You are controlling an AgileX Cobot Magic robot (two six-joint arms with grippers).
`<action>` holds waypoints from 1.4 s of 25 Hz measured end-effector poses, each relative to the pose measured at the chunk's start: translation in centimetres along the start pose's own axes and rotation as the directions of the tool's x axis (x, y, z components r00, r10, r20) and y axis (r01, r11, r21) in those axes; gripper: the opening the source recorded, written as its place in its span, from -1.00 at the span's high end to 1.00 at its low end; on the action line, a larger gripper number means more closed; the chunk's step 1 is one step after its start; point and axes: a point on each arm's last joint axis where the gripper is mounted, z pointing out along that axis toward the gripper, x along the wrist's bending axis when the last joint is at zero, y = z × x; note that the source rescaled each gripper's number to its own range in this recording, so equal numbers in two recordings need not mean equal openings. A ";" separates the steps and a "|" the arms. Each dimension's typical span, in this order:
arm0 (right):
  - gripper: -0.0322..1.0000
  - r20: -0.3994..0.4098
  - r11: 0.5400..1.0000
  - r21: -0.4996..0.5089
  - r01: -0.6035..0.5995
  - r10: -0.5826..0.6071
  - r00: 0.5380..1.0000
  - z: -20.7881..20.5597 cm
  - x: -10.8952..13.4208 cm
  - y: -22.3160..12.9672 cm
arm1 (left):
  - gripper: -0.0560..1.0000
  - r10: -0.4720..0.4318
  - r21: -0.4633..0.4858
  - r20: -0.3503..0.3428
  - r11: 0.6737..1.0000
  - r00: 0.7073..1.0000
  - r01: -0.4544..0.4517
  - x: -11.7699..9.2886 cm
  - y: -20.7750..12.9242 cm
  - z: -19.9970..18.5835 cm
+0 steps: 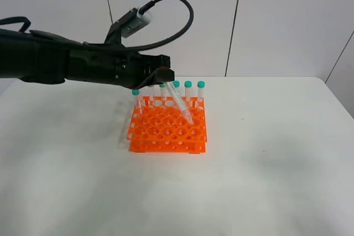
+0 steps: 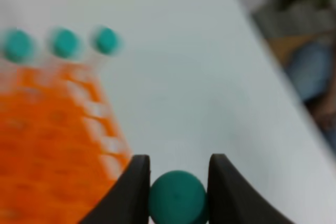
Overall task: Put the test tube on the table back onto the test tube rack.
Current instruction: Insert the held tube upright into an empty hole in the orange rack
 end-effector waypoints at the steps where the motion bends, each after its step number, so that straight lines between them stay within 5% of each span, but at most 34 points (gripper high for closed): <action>1: -1.00 0.000 1.000 0.000 0.000 0.000 1.000 0.0 0.0 0.0 | 0.88 0.071 -0.016 -0.038 0.997 0.997 -0.072 -0.2 0.4 -0.6; 6: -1.00 0.000 1.000 0.000 0.000 0.000 1.000 0.0 0.0 0.0 | 0.88 0.352 -0.095 -0.190 0.923 0.916 -0.374 -1.5 2.0 -2.8; 9: -1.00 0.000 1.000 0.000 0.000 0.000 1.000 0.0 0.0 0.0 | 0.88 0.449 -0.126 -0.219 0.868 0.866 -0.481 -2.6 2.1 -2.8; 20: -1.00 0.000 1.000 0.000 0.000 0.000 1.000 0.0 0.0 0.0 | 0.88 0.515 -0.194 -0.289 0.794 0.807 -0.576 -1.4 -0.1 -1.1; 24: -1.00 0.000 1.000 0.000 0.000 0.000 1.000 0.0 0.0 0.0 | 0.88 0.531 -0.136 -0.285 0.802 0.798 -0.582 -0.5 -1.3 0.8; 35: -1.00 0.000 1.000 0.000 0.000 0.000 1.000 0.0 0.0 0.0 | 0.88 0.440 -0.130 -0.335 0.854 0.833 -0.503 2.3 -1.4 1.5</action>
